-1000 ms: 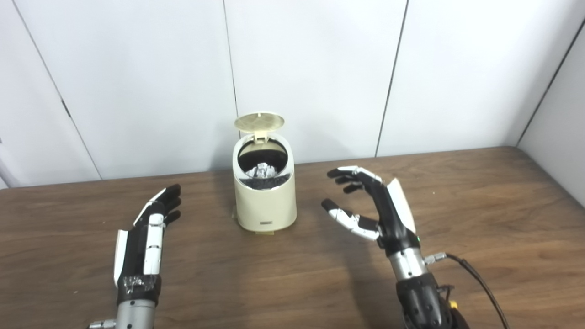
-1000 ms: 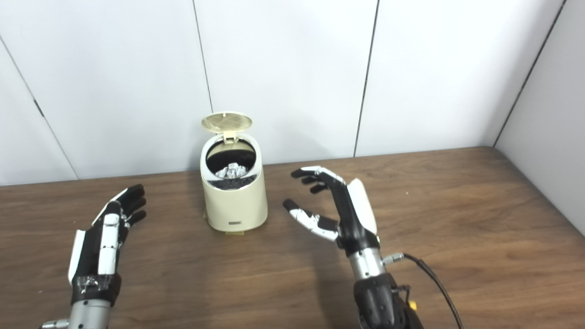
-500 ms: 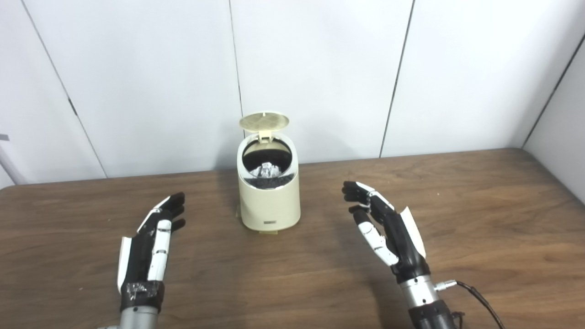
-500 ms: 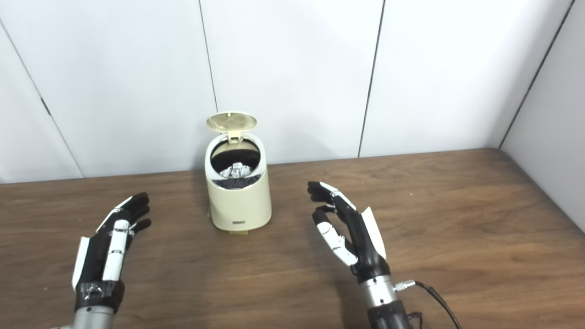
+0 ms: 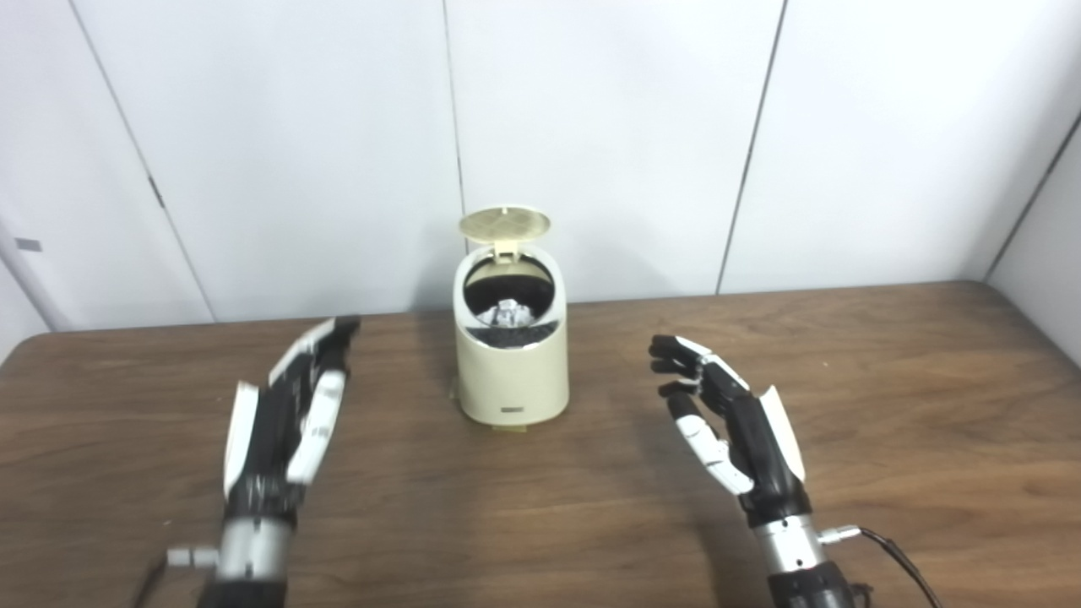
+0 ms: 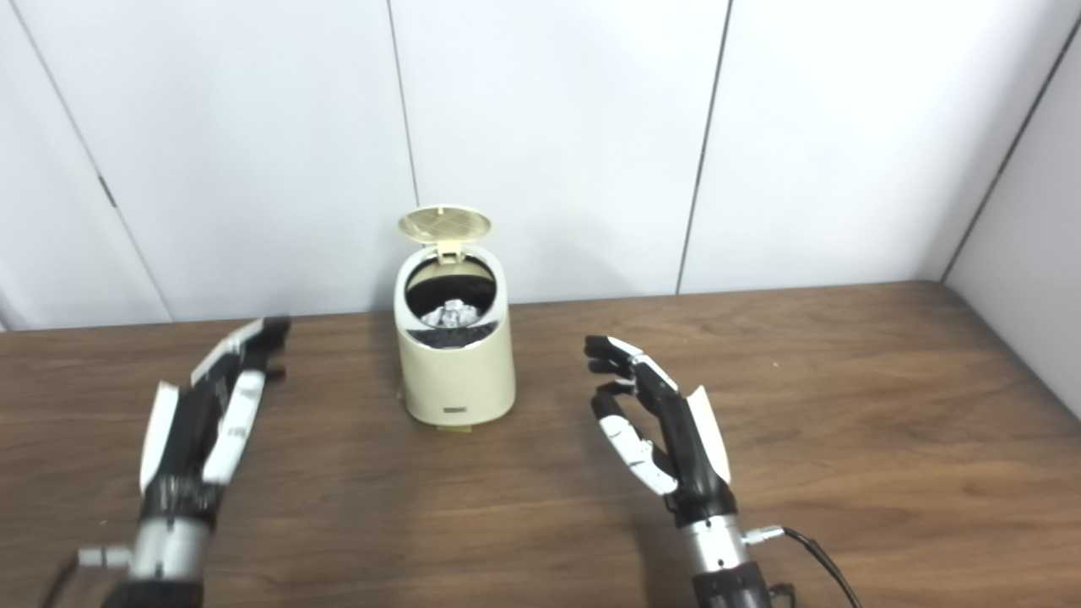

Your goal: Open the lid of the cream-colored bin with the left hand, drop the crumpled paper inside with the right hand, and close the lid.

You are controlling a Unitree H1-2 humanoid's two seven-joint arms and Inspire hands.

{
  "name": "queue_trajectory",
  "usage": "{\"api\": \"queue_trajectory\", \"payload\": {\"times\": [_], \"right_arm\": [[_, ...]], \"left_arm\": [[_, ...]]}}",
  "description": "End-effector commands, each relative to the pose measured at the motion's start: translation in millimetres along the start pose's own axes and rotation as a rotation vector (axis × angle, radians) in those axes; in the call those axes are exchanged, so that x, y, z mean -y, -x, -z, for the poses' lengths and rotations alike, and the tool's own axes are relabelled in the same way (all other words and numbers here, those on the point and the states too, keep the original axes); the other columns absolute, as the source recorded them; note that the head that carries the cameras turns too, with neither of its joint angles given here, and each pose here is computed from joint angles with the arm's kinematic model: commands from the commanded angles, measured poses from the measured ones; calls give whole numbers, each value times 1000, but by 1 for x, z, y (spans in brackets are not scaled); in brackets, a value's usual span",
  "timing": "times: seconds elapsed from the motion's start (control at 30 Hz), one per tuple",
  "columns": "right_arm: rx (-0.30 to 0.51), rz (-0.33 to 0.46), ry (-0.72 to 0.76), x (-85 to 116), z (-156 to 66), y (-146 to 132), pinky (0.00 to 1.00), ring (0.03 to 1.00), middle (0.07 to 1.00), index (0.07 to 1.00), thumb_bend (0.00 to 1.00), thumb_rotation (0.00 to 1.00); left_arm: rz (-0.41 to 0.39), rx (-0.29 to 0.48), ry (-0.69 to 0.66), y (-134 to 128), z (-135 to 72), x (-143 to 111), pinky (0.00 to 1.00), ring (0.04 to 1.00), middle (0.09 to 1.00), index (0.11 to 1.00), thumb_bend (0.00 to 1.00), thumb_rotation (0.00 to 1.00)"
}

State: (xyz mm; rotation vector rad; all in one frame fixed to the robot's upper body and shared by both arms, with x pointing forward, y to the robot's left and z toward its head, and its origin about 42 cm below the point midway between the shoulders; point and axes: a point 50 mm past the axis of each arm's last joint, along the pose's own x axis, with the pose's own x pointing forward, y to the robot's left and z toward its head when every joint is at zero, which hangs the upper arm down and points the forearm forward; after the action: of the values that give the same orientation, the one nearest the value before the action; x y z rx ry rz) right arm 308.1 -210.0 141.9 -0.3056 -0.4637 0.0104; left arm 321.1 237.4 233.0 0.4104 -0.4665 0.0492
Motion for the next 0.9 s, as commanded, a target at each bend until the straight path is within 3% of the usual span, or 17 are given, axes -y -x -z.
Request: {"api": "queue_trajectory", "payload": {"times": [0.0,0.4,0.6,0.87], "right_arm": [[10,5,13,-4,1,-1,641,747,771,776,241,855],[-18,5,3,-7,9,2,639,744,776,776,223,799],[-20,-7,25,-7,10,3,640,740,772,774,221,850],[-22,-12,35,-7,12,5,642,742,769,769,209,821]], "left_arm": [[-17,144,-40,-33,-33,-7,773,856,852,838,591,856],[-14,268,-234,-116,-111,-20,730,829,830,807,702,908],[60,262,-307,-138,-139,-15,737,822,807,772,859,998],[70,294,-390,-160,-164,-12,663,796,813,771,924,1000]]}}
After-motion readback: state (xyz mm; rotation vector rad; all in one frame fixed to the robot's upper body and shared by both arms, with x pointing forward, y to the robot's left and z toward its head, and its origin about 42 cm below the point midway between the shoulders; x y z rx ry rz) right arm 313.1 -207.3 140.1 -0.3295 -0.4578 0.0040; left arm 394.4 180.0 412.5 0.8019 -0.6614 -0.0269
